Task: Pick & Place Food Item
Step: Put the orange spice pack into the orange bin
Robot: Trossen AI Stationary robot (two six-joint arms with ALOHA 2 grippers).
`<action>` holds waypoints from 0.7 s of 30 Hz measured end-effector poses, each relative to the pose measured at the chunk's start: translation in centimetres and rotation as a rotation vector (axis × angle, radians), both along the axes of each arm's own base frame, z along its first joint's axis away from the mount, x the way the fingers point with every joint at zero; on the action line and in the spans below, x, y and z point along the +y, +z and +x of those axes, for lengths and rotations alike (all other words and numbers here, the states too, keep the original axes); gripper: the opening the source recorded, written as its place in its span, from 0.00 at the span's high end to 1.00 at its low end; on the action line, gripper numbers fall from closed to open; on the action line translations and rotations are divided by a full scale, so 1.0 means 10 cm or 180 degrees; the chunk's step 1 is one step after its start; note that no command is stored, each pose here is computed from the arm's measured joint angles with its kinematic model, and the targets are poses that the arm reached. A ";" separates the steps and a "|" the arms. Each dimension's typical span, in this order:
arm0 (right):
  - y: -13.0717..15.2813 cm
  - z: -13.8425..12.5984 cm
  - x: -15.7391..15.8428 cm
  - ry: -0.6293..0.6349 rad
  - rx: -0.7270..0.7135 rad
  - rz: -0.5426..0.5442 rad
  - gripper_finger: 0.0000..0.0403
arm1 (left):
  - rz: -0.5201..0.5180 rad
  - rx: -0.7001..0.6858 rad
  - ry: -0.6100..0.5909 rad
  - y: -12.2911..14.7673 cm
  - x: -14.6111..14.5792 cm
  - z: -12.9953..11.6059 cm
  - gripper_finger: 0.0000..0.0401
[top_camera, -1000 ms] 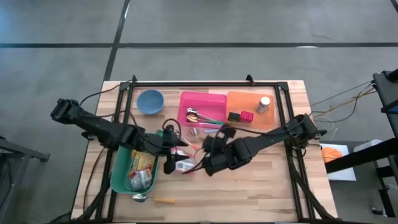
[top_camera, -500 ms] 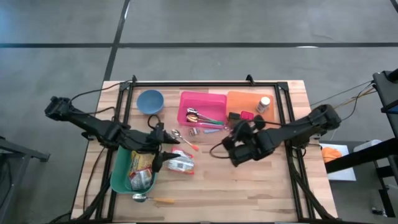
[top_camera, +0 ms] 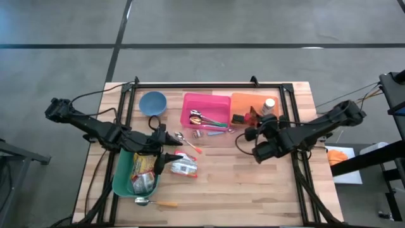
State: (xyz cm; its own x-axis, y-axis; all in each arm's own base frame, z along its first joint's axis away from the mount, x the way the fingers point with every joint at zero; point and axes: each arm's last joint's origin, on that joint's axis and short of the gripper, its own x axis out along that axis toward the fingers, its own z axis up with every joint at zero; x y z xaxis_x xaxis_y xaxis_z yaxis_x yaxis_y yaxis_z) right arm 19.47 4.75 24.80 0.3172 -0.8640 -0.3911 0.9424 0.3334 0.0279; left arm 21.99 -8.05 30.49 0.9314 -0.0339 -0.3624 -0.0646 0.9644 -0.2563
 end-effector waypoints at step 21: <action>-0.16 -0.43 -0.25 -0.0307 0.0196 -0.0117 0.98 | 0.0026 0.0036 -0.0004 -0.01 0.00 0.00 0.34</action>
State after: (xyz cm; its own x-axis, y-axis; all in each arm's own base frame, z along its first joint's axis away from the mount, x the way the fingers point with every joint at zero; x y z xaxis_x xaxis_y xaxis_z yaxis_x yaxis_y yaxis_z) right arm 15.16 2.21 23.22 0.2083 -0.9034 -0.3749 0.9697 0.2408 -0.0415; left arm 21.94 -8.04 30.38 0.9272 -0.0321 -0.3732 -0.0662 0.9666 -0.2477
